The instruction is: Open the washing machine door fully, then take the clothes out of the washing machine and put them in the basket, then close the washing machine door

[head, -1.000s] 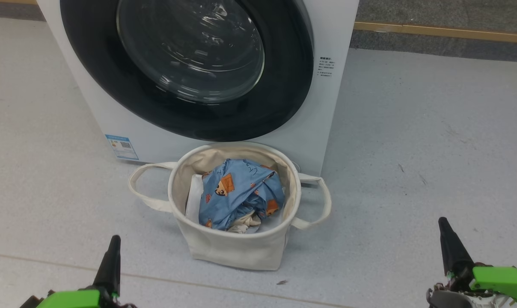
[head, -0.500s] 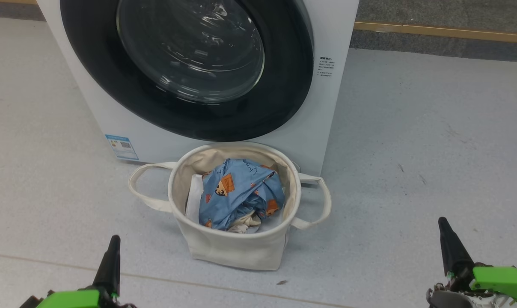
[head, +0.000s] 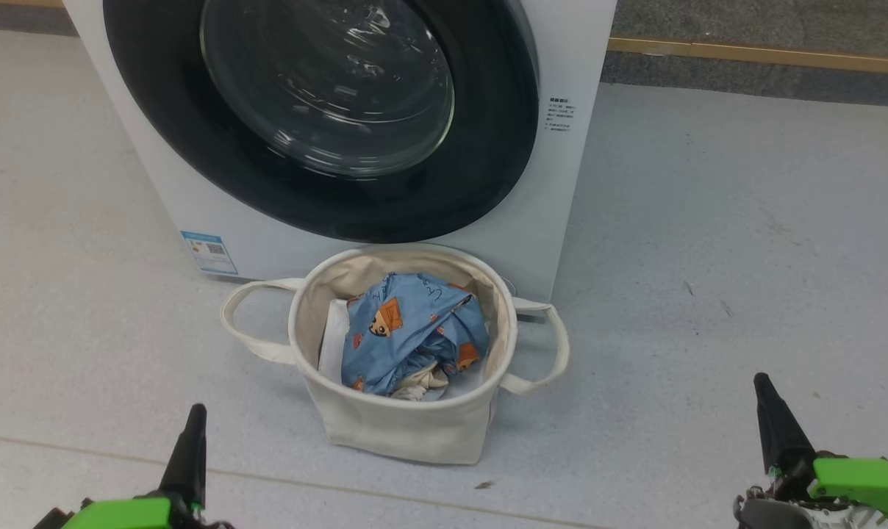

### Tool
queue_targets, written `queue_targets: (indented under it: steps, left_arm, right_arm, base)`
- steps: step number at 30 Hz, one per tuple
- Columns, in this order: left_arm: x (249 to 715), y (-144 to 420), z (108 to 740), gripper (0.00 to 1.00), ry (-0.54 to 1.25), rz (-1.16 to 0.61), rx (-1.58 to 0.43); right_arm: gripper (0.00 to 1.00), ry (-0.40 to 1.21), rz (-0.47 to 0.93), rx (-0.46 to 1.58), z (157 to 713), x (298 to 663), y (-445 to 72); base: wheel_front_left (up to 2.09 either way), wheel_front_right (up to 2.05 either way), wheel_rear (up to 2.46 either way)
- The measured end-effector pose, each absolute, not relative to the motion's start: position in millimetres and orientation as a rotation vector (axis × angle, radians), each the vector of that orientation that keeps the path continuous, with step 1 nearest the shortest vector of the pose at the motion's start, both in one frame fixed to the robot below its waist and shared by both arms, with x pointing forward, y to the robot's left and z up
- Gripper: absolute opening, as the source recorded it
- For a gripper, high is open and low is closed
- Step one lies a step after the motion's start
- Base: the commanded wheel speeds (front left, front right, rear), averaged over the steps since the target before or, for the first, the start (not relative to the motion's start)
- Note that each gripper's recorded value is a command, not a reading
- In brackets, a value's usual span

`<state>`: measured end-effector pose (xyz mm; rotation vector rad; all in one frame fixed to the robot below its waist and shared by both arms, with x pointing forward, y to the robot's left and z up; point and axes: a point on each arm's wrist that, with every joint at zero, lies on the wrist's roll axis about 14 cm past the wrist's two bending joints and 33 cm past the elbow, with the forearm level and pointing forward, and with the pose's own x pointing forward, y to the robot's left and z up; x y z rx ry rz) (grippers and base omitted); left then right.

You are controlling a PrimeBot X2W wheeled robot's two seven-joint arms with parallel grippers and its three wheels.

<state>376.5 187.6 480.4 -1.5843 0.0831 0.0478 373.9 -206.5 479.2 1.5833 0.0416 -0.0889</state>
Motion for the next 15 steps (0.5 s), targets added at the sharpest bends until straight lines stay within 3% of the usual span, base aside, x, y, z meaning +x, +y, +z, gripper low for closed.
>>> queue_targets:
  steps: [15]
  left_arm:
    - [376.5,187.8,480.4,0.00,0.083,0.048,-1.584]
  right_arm:
    - [0.00,0.044,-0.087,1.582,479.1,373.8,-206.6]
  base:
    - [0.00,0.00,0.00]
